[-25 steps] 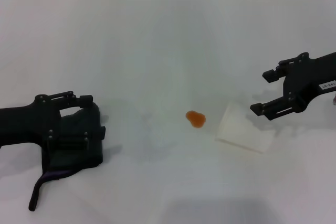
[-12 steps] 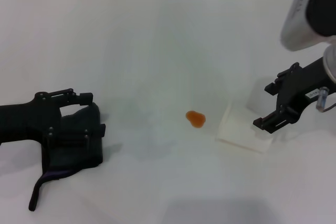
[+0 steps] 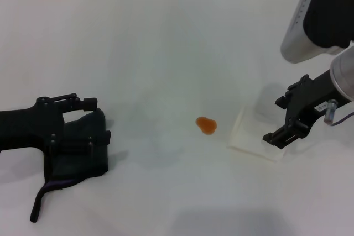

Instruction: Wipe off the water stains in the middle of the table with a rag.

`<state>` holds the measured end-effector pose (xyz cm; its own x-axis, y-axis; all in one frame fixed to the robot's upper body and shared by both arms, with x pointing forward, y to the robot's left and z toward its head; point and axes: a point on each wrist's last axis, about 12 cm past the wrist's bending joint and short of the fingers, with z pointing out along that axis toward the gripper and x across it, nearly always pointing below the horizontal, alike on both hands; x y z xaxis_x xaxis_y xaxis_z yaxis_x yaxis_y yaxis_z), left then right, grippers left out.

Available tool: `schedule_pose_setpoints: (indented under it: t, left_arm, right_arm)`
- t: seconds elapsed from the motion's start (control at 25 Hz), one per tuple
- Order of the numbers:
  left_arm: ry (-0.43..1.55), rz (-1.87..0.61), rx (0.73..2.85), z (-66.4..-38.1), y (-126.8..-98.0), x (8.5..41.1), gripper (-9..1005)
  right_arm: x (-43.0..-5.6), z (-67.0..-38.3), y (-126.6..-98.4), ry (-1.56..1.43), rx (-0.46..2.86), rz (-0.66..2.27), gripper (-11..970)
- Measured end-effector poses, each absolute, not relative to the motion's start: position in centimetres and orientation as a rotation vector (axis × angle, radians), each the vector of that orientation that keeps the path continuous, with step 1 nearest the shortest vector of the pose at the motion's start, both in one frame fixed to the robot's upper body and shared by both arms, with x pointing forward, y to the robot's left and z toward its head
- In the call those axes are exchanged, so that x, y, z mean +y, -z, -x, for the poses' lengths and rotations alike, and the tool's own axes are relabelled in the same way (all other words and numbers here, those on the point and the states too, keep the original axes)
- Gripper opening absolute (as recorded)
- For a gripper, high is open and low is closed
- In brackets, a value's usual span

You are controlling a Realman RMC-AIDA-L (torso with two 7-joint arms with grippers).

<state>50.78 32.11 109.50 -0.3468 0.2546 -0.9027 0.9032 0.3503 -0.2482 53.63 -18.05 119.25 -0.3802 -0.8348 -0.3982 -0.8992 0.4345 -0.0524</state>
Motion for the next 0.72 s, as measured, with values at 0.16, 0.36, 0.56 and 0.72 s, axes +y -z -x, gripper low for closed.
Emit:
schedule_pose_setpoints:
  t: [0.16,0.36,0.56,0.72]
  left_arm:
    - [1.015,-1.022,1.808,-50.8,-109.5,32.1,886]
    - [1.016,-1.021,1.808,-50.8,-109.5,32.1,886]
    - [1.017,-1.019,1.806,-50.8,-109.5,32.0,886]
    - [1.017,-1.018,1.805,-50.7,-109.4,32.0,886]
  right_arm:
    - [-17.4,-53.6,-119.0,-0.241,2.309,1.496,828]
    - [-17.2,-53.8,-118.3,-0.224,2.316,1.511,828]
    - [-16.8,-53.9,-117.8,-0.225,2.324,1.527,828]
    - [-16.6,-54.0,-117.3,-0.217,2.331,1.536,827]
